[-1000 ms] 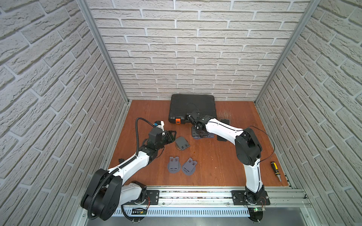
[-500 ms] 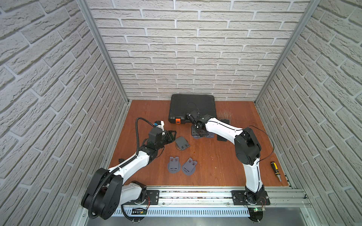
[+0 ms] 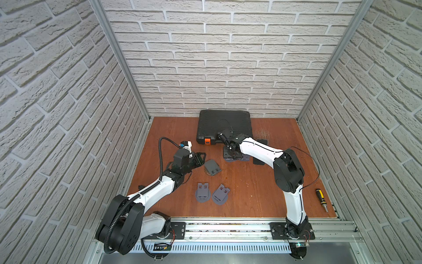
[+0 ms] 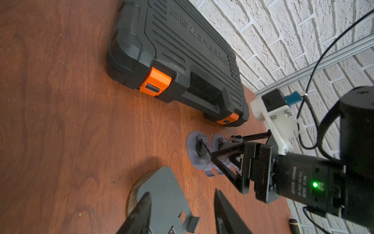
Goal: Open the phone stand
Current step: Place the phone stand at the center of the board.
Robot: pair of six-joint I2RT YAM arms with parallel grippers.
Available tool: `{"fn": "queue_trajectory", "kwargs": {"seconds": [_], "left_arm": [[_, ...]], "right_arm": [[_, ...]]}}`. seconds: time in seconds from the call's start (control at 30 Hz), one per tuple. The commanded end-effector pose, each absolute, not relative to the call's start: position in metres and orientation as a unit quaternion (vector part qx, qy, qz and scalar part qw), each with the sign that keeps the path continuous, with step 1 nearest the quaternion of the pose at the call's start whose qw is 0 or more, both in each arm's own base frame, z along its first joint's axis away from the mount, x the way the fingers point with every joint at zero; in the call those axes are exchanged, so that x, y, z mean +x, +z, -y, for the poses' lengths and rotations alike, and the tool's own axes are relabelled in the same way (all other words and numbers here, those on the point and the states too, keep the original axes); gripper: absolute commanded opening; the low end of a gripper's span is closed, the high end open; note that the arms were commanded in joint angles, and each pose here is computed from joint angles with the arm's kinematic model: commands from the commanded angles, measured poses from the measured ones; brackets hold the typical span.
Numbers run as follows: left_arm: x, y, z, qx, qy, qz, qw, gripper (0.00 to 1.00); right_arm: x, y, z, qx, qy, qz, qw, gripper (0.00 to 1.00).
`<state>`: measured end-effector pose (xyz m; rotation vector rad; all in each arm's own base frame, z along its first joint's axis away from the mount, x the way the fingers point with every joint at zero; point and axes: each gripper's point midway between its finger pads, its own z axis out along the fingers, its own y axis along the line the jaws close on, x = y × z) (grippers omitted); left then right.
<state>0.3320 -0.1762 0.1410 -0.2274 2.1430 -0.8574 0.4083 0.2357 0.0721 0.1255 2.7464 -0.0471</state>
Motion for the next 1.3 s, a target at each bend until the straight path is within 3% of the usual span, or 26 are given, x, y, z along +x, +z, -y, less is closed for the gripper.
{"fn": "queue_trajectory", "kwargs": {"seconds": [0.0, 0.33, 0.77, 1.27], "left_arm": [[0.34, 0.157, 0.178, -0.085, -0.353, -0.831, 0.421, 0.51], [0.339, 0.156, 0.178, -0.084, -0.353, -0.831, 0.421, 0.51], [0.339, 0.155, 0.178, -0.085, -0.353, -0.831, 0.421, 0.51], [0.338, 0.152, 0.178, -0.085, -0.353, -0.833, 0.418, 0.51]], "right_arm": [[0.408, 0.059, -0.231, 0.055, -0.026, -0.981, 0.182, 0.42], [0.407, 0.059, -0.232, 0.059, -0.023, -0.982, 0.18, 0.59], [0.407, 0.064, -0.232, 0.062, -0.02, -0.981, 0.183, 0.71], [0.397, 0.087, -0.239, 0.051, 0.0, -0.979, 0.197, 0.77]]}}
